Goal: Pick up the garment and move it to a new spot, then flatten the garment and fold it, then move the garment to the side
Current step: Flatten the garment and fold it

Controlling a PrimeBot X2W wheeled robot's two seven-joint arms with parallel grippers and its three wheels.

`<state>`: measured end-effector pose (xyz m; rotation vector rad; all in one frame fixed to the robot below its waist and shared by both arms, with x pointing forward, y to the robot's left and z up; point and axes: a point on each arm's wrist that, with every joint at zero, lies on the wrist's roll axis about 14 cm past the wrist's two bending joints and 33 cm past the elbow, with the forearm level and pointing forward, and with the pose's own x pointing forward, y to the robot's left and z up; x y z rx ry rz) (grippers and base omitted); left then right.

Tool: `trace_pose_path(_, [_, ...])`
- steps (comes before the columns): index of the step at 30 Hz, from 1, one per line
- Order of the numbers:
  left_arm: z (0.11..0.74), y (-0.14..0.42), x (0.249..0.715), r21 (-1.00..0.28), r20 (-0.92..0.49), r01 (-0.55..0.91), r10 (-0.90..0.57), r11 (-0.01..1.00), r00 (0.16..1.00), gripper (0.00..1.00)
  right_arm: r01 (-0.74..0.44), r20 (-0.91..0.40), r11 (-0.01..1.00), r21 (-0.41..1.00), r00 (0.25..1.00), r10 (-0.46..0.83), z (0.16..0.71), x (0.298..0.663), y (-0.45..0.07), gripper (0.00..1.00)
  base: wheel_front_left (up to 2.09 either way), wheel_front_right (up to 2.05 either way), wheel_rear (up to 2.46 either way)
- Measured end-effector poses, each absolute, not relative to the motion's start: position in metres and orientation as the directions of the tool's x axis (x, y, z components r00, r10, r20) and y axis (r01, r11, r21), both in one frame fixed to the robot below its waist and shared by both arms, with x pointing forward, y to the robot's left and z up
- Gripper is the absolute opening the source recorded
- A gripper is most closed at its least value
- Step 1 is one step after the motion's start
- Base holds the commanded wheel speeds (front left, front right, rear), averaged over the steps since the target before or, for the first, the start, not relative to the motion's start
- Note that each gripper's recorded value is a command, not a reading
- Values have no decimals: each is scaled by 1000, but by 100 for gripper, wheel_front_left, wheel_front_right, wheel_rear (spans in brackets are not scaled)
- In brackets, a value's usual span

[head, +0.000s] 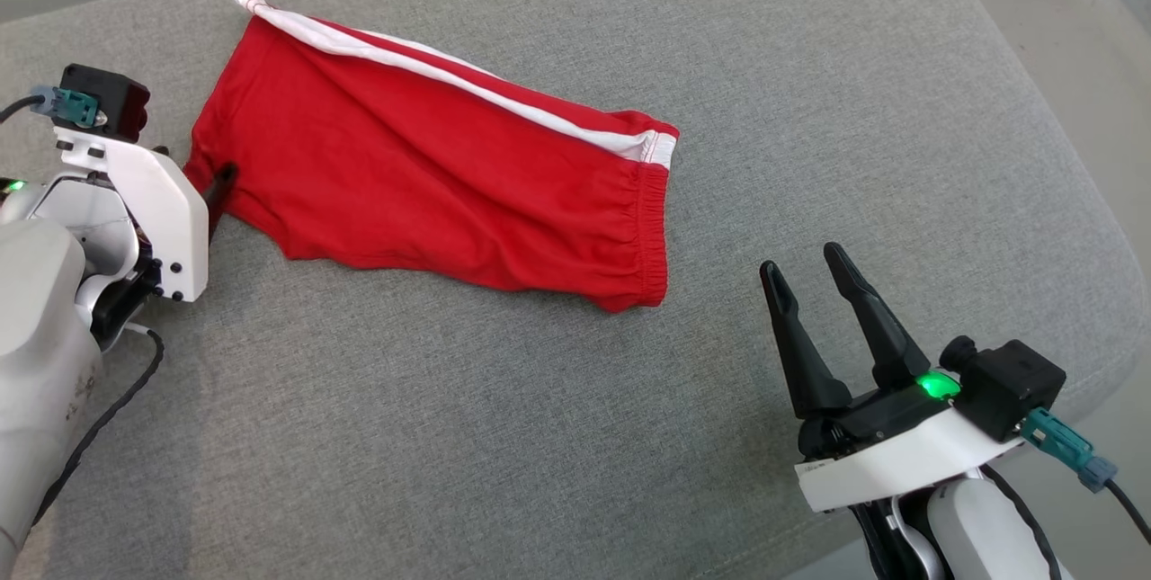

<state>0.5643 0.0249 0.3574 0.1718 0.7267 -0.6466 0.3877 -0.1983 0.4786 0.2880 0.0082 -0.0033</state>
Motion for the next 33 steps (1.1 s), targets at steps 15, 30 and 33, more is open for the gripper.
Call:
trace_pose_path(15, [400,16,552,-144,-539,581,-556,801,633,0,-50,30,958,281,999,43,490,390,-187,100,0,0,0])
trace_pose_path(30, [418,67,463,-295,-411,412,-504,862,760,0,-94,52,943,320,995,82,494,367,-168,100,0,0,0])
trace_pose_path(33, [407,77,440,-324,-415,362,-475,874,776,0,-107,50,941,321,994,96,493,365,-163,100,0,0,0])
